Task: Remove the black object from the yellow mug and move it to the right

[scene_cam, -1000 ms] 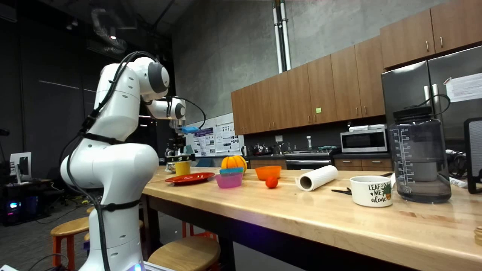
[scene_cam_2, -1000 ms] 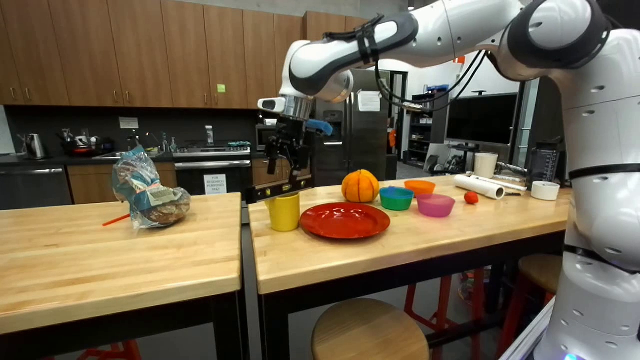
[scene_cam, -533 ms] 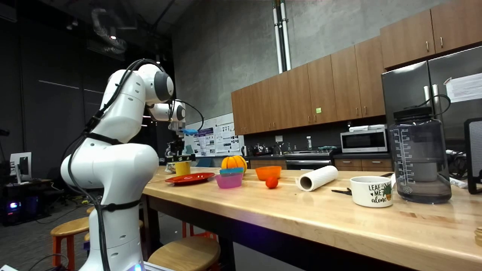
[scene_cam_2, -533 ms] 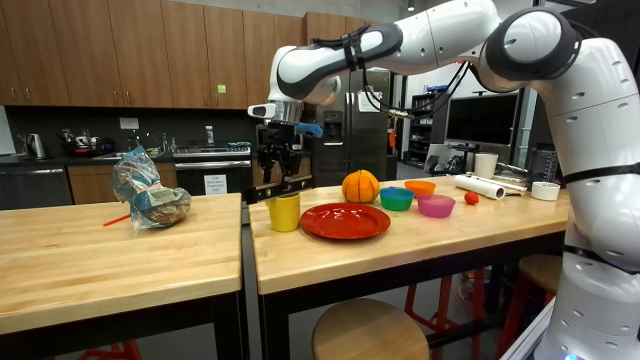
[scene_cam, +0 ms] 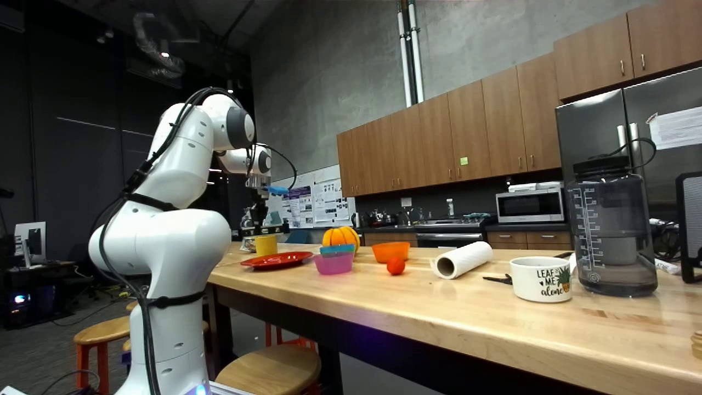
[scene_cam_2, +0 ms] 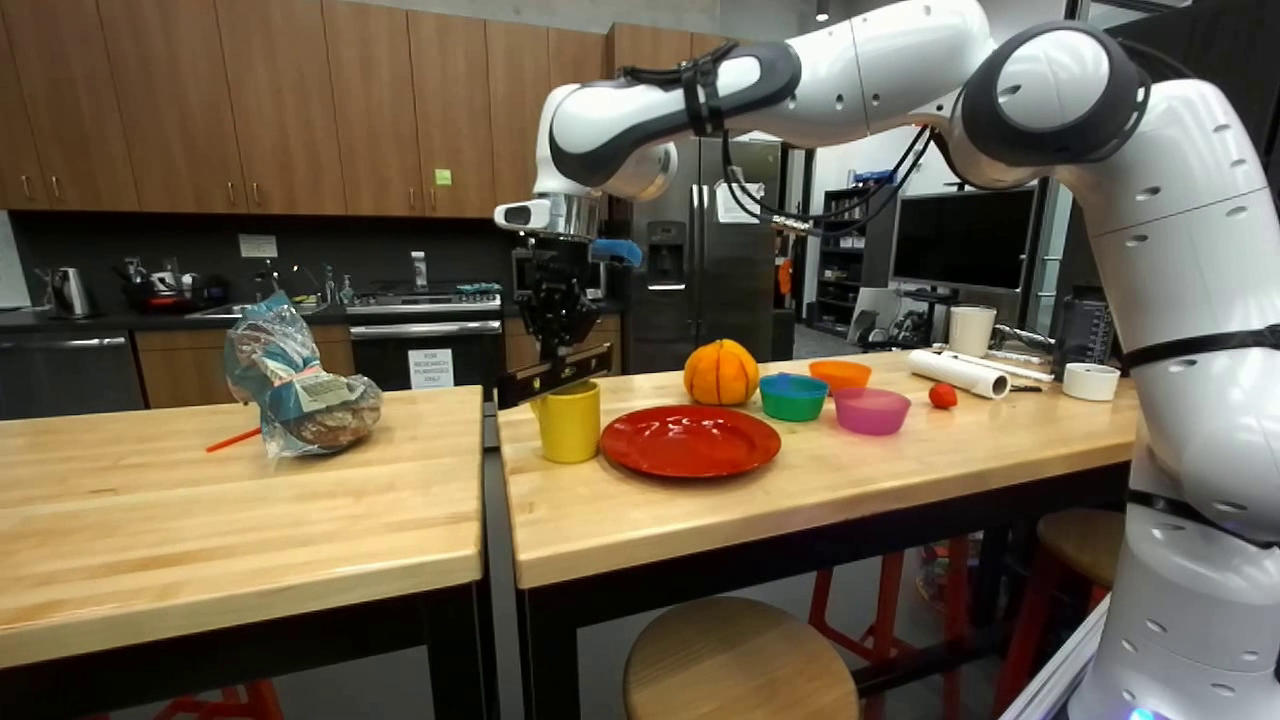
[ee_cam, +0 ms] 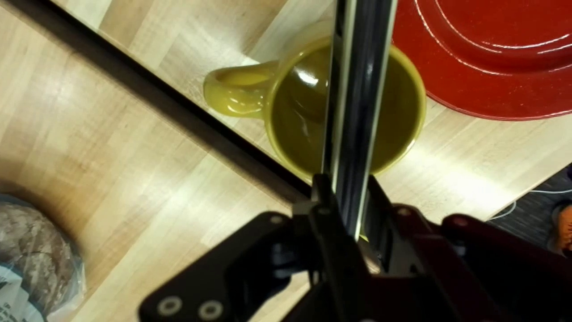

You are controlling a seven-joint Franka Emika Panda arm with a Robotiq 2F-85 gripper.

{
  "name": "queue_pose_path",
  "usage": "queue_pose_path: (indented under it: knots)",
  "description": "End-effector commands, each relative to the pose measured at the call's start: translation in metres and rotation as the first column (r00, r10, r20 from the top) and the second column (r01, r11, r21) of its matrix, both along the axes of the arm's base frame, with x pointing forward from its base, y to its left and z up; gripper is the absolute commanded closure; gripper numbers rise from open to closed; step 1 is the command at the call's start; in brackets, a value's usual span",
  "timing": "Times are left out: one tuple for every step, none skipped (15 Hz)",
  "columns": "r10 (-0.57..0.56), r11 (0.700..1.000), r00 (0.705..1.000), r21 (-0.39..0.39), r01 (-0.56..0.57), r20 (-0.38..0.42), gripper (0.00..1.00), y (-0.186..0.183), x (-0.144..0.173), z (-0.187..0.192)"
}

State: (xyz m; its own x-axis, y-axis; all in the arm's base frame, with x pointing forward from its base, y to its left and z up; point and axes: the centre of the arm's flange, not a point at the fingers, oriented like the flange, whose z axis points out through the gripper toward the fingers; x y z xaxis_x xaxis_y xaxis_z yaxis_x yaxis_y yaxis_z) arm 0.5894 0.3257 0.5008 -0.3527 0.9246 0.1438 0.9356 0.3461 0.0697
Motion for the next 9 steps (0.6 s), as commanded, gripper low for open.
queue_pose_path:
  knots:
    - [0.009, 1.0, 1.0, 0.009, -0.009, -0.001, 0.95, -0.009, 0.004, 0.016]
    - [-0.004, 1.0, 1.0, 0.021, 0.004, -0.001, 0.95, -0.013, 0.005, 0.02]
    - [-0.014, 0.999, 1.0, 0.034, 0.014, -0.001, 0.95, -0.016, 0.006, 0.024]
    - [-0.03, 0.998, 1.0, 0.049, 0.03, -0.001, 0.95, -0.022, 0.008, 0.03]
    - [-0.043, 0.997, 0.999, 0.061, 0.043, -0.001, 0.95, -0.027, 0.009, 0.035]
    - [-0.061, 0.995, 0.998, 0.076, 0.06, 0.002, 0.95, -0.034, 0.01, 0.04]
    - [-0.084, 0.993, 0.996, 0.084, 0.083, 0.008, 0.95, -0.04, 0.011, 0.044]
    - [-0.104, 0.99, 0.994, 0.095, 0.103, 0.01, 0.95, -0.048, 0.011, 0.048]
    - [-0.124, 0.987, 0.992, 0.104, 0.122, 0.01, 0.95, -0.057, 0.012, 0.053]
